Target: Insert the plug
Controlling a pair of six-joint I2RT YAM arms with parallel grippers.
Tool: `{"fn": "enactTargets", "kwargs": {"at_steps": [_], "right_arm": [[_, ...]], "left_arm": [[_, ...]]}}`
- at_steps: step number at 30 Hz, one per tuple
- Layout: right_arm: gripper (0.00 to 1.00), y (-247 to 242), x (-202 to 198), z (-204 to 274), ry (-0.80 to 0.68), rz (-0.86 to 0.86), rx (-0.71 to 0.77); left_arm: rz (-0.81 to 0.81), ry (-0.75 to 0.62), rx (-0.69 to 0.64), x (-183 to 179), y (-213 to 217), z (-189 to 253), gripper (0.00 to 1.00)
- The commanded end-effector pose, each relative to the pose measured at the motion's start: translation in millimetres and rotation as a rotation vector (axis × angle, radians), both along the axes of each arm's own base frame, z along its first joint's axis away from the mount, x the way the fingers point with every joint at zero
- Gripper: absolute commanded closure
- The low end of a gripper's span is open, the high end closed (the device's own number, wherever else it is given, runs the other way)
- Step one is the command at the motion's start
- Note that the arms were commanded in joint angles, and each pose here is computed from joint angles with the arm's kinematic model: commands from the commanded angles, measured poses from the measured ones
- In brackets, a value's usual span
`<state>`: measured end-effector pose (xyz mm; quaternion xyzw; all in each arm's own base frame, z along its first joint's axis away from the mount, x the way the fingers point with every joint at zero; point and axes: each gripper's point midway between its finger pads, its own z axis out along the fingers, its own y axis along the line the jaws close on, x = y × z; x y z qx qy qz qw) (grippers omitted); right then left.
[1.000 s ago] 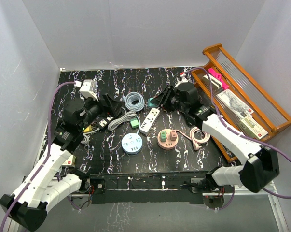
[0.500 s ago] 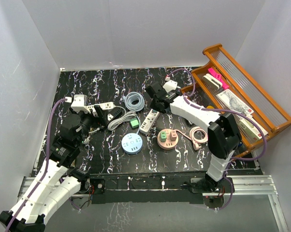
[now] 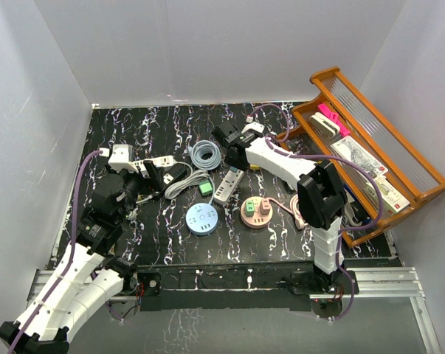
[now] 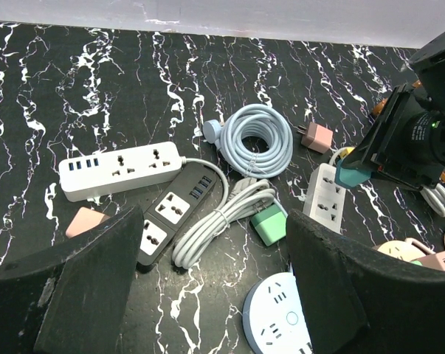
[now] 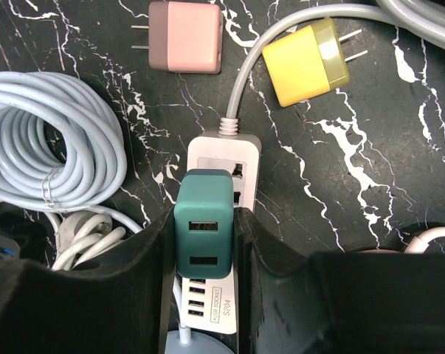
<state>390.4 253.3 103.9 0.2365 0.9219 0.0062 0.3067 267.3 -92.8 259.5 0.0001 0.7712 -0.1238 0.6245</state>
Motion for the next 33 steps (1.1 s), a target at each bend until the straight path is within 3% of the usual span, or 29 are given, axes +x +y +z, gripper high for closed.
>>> {"fn": "enactTargets", "kwargs": {"at_steps": [1,22,33], "right_arm": [[1.00,-6,0,10,0.000,-0.047,-0.025],[1.00,-14,7,-16,0.050,-0.131,-0.062],[1.00,-17,-2,-50,0.193,-0.119,-0.028]], "left_arm": [[0.020,-0.021,0.013,2,4,3,0.24],[0.018,-0.011,0.023,4,3,0,0.23],[0.010,0.000,0.028,6,1,-3,0.23]]}}
